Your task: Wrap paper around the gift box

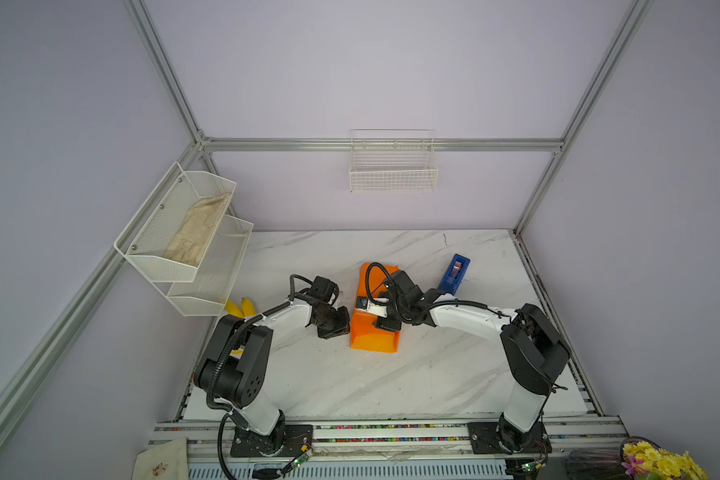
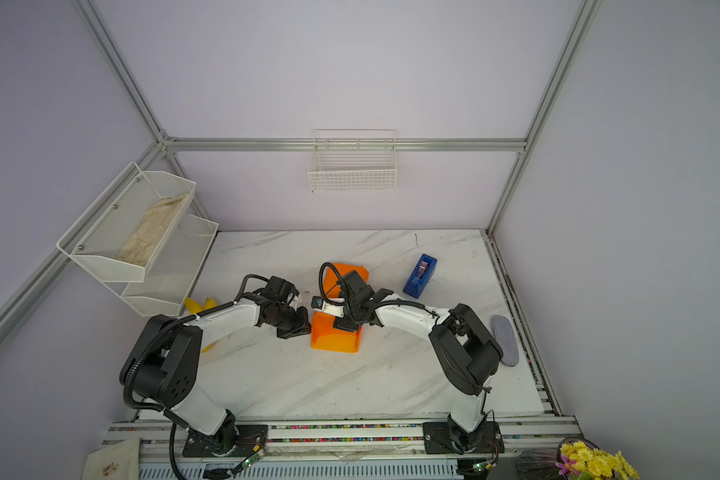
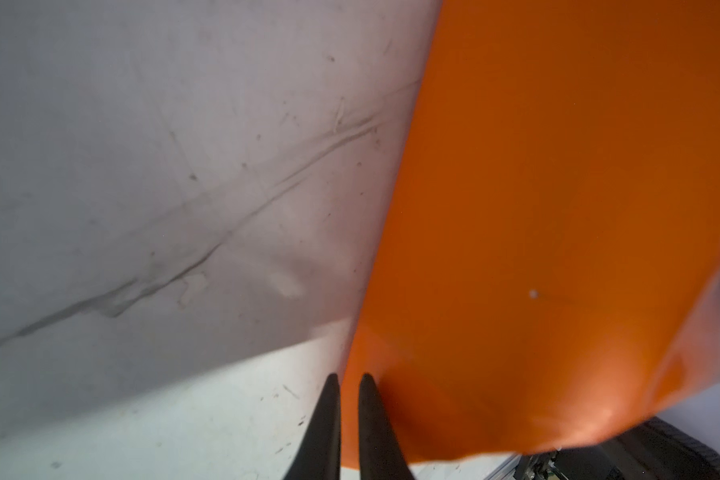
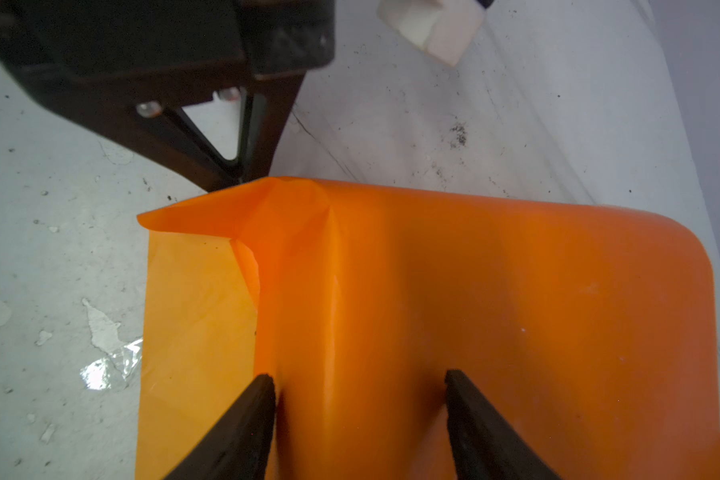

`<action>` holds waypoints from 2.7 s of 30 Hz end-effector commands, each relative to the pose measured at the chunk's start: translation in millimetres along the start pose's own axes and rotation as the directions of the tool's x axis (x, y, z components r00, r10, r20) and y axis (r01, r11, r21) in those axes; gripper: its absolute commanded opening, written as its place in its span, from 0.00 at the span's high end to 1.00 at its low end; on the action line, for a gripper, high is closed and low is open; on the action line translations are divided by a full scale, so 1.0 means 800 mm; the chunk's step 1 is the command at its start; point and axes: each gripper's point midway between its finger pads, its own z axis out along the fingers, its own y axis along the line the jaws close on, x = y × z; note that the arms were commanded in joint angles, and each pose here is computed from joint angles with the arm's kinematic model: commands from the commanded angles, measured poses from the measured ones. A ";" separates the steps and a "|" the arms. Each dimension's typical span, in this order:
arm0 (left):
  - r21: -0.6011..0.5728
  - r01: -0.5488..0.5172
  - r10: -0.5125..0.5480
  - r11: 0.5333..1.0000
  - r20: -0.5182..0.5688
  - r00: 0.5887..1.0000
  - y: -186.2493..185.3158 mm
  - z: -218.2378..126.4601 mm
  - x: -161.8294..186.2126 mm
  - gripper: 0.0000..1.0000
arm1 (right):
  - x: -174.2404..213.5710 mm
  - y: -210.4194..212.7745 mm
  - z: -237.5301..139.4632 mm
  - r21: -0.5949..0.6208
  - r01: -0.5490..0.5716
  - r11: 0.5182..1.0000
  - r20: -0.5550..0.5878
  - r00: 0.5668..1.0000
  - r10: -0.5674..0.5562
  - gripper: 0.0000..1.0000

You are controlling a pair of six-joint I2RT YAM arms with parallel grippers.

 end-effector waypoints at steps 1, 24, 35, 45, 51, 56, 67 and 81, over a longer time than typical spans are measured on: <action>0.088 0.017 -0.016 0.996 -0.015 1.000 -0.012 0.006 0.007 0.89 | 0.037 0.027 0.014 -0.068 -0.017 0.998 -0.099 0.995 0.010 0.34; 0.258 0.133 -0.140 0.957 0.006 0.990 -0.035 0.033 0.006 0.93 | 0.036 0.028 0.014 -0.069 -0.038 0.997 -0.094 0.995 0.031 0.35; 0.283 0.143 -0.145 0.948 -0.014 0.989 -0.048 0.049 0.018 0.93 | 0.035 0.027 0.015 -0.071 -0.042 0.997 -0.096 0.995 0.035 0.35; 0.218 0.192 -0.189 0.957 -0.036 0.981 -0.017 0.070 0.034 0.93 | 0.029 0.024 0.008 -0.067 -0.056 0.996 -0.090 0.995 0.050 0.35; 0.208 0.201 -0.198 0.957 -0.034 0.980 -0.013 0.070 0.035 0.93 | 0.009 0.014 -0.015 -0.034 -0.096 0.995 -0.034 0.995 0.095 0.35; 0.204 0.205 -0.202 0.957 -0.033 0.979 -0.012 0.070 0.035 0.93 | -0.011 0.005 -0.044 0.004 -0.182 0.983 0.041 0.983 0.182 0.35; 0.205 0.203 -0.200 0.957 -0.035 0.979 -0.010 0.069 0.035 0.93 | 0.028 -0.005 -0.067 0.157 -0.371 0.915 -0.001 0.927 0.376 0.45; 0.206 0.201 -0.198 0.958 -0.034 0.980 -0.011 0.068 0.034 0.94 | 0.058 -0.015 -0.041 0.229 -0.303 0.925 -0.115 0.935 0.334 0.44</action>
